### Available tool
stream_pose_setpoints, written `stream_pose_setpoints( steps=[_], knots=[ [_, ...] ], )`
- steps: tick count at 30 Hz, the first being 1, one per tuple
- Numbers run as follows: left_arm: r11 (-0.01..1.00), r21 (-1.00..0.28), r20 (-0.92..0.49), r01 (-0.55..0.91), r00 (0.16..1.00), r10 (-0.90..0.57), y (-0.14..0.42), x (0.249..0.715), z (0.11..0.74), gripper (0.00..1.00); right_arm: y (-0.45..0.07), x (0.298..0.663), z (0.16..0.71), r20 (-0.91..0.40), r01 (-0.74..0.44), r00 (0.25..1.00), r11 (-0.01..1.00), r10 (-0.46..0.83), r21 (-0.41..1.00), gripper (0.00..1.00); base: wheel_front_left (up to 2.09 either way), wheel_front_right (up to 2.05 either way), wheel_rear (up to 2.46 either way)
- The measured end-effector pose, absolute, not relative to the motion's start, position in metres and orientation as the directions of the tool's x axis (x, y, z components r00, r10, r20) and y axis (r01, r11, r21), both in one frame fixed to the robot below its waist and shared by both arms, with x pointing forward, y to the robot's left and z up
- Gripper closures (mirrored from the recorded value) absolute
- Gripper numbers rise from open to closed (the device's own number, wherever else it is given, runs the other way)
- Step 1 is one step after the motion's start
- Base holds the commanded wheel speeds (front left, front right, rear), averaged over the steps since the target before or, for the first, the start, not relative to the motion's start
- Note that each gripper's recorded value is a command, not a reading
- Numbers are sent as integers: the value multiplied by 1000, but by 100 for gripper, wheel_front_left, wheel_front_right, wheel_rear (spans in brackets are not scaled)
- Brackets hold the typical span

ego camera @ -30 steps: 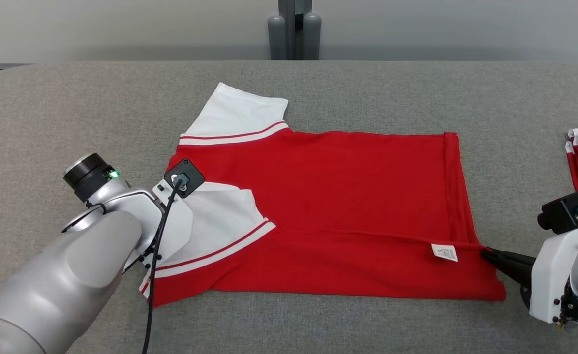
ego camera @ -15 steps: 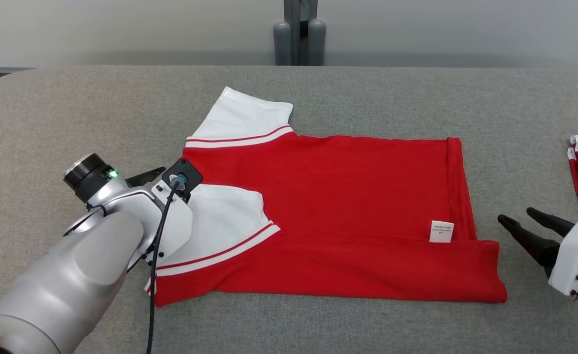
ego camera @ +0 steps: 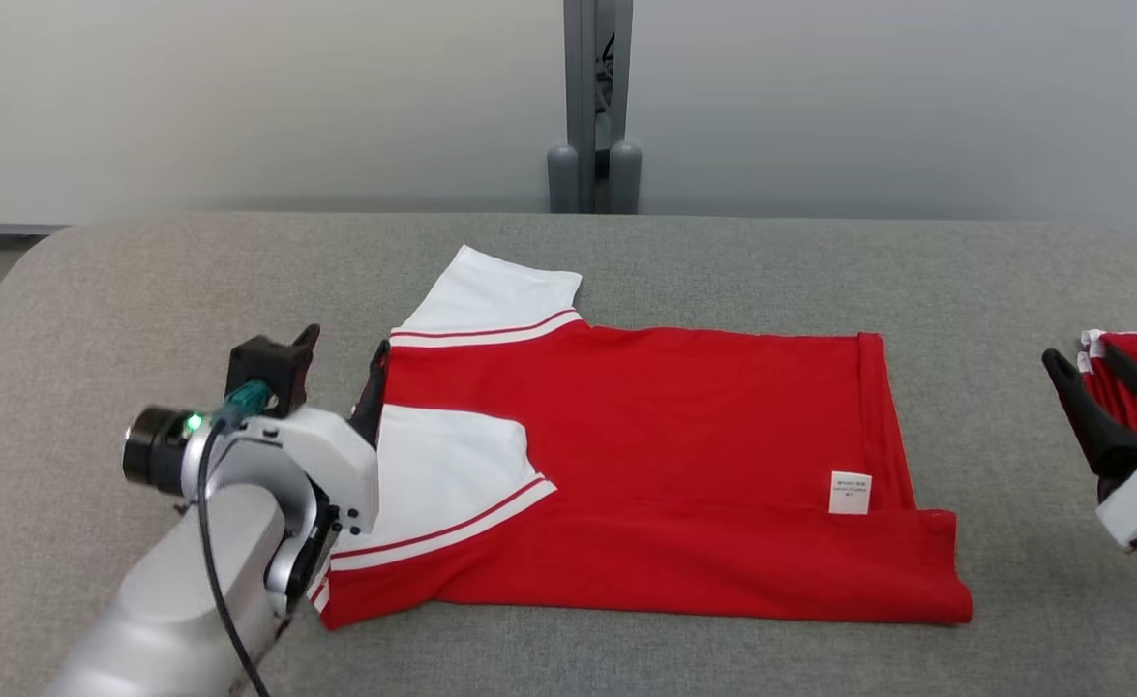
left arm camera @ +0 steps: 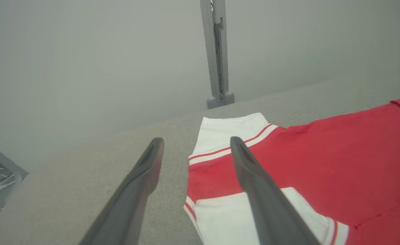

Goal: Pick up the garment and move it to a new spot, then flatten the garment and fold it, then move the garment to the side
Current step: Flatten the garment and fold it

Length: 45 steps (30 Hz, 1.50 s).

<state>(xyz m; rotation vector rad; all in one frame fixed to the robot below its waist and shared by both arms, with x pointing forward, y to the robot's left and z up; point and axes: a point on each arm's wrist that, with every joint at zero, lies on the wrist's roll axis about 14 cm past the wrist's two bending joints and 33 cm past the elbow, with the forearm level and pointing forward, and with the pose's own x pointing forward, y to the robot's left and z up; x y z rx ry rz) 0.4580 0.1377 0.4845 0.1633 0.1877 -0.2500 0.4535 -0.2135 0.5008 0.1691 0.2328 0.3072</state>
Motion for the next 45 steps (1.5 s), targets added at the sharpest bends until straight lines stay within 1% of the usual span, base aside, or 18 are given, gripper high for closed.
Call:
stream_pose_setpoints(
  steps=[3,7,10,13,15,17,20,22,24,25,31,34,43,45],
  knots=[
    [983,-35,-166,180,969,-183,139,443,486,0,-217,440,500,-153,-236,949,944,275,231,0,0,0,0],
    [976,-196,-121,89,986,-114,146,424,492,0,-207,412,481,-144,-206,957,938,253,279,0,0,0,0],
    [965,-260,-97,30,994,-56,155,408,494,0,-203,396,468,-145,-173,963,933,228,315,0,0,0,0],
    [946,-322,-139,-20,990,-27,157,383,473,0,-198,381,456,-155,-139,967,925,204,352,0,0,0,0],
    [930,-369,-174,-13,983,-55,149,367,456,0,-194,371,446,-172,-117,966,918,195,379,0,0,0,0],
    [910,-409,-185,-61,983,-17,156,361,452,0,-188,361,436,-193,-104,962,911,194,399,0,0,0,0],
    [895,-431,-219,-113,976,18,163,353,439,0,-185,354,428,-208,-83,960,905,185,418,0,0,0,0],
    [885,-448,-266,-130,964,7,156,344,423,0,-184,350,423,-222,-66,959,900,177,430,0,0,0,0],
    [875,-462,-344,-145,939,-27,147,335,404,0,-183,347,417,-241,-54,955,899,174,434,0,0,0,0],
    [876,-459,-367,-148,929,-35,146,331,397,0,-181,346,414,-248,-52,952,897,177,440,0,0,0,0],
    [886,-379,-480,-267,875,58,164,322,368,0,-169,340,399,-300,-47,931,884,207,465,0,0,0,0],
    [879,-378,-511,-292,857,65,164,323,362,0,-167,342,393,-320,-40,923,883,212,468,0,0,0,0],
    [818,-498,-533,-289,846,-26,143,334,357,0,-162,342,372,-411,22,884,858,224,514,0,0,0,0],
    [805,-515,-537,-295,843,-35,141,337,355,0,-159,347,370,-421,32,877,846,231,532,0,0,0,0]
  ],
)
